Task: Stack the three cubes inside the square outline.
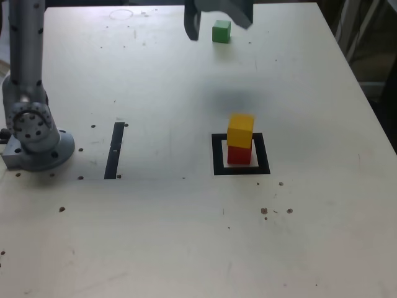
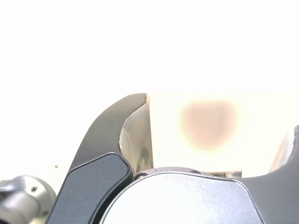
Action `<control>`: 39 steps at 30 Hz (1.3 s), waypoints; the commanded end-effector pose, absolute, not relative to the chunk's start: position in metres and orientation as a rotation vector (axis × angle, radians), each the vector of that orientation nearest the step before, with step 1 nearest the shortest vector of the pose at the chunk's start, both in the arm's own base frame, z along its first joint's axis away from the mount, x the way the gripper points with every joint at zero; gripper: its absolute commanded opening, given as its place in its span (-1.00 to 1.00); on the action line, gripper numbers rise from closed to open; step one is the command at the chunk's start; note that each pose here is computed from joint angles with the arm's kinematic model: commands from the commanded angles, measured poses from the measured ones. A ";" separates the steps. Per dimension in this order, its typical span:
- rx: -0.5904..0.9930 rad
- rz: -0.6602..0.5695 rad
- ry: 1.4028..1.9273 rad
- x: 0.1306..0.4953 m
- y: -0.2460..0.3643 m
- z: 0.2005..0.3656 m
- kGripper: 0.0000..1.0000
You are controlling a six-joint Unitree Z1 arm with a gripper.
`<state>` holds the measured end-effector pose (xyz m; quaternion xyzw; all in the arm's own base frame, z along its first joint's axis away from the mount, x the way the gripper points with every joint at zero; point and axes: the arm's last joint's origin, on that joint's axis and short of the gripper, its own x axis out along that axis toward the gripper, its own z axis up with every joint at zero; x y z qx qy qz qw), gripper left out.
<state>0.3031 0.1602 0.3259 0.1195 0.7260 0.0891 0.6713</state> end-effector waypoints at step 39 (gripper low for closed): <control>0.319 0.122 1.761 0.332 0.357 0.237 0.85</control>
